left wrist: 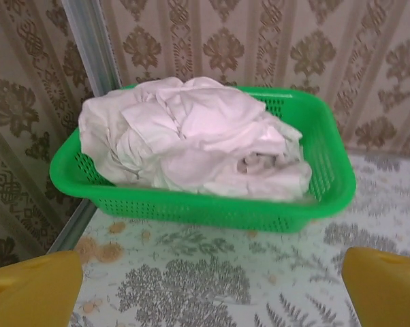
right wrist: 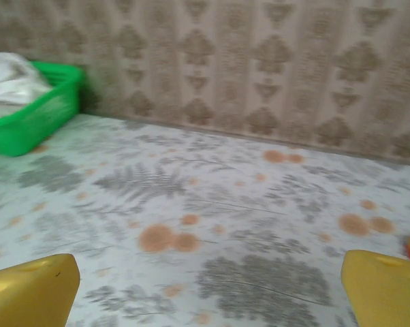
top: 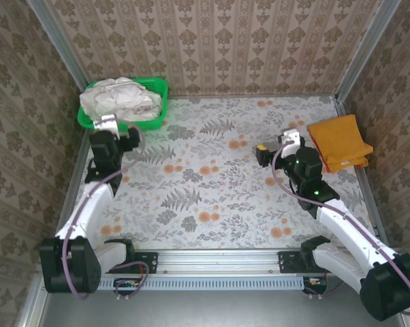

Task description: Fold and stack the t-shirts

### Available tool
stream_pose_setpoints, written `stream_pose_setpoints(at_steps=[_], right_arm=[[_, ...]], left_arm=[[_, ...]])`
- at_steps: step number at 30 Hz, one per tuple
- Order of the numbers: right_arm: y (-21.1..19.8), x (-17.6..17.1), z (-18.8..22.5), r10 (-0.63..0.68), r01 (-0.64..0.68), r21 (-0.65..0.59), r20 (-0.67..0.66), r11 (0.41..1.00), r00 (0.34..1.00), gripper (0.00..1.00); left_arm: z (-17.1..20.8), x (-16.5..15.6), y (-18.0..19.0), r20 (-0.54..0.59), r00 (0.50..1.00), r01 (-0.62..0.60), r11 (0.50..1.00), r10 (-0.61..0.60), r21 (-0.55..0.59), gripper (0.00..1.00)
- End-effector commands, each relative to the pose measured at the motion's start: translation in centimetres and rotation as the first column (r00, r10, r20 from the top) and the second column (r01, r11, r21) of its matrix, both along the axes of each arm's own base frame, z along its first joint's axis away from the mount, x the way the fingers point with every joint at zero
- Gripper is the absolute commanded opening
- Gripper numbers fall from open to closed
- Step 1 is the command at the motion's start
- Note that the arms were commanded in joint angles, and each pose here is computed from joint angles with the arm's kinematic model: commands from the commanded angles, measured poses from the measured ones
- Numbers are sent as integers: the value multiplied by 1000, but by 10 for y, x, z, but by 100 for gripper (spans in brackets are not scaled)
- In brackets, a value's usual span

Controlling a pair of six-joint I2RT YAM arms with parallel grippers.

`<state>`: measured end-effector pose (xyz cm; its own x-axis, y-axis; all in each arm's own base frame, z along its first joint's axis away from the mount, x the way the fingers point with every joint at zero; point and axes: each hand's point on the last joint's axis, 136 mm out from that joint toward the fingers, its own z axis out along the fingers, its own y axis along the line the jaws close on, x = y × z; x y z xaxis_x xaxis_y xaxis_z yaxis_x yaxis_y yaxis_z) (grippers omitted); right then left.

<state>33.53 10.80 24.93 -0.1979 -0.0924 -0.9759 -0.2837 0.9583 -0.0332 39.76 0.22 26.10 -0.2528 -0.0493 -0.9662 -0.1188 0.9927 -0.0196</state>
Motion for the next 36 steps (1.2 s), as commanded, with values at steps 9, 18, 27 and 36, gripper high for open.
stream_pose_setpoints(at_steps=[9,18,27,36], right_arm=[[129,-19,32,407,-409,-78,-43,909,912,100],[163,-15,39,472,-473,-107,-29,875,881,100],[166,-30,35,493,-498,-132,-68,857,867,100],[172,-49,55,542,-540,-55,26,840,840,100]], left_arm=[[-7,75,30,-233,963,-166,979,135,-119,100],[-52,131,57,-424,885,-309,924,193,-224,100],[-115,163,57,-547,824,-366,875,147,-317,99],[-130,180,51,-569,815,-361,864,111,-350,46]])
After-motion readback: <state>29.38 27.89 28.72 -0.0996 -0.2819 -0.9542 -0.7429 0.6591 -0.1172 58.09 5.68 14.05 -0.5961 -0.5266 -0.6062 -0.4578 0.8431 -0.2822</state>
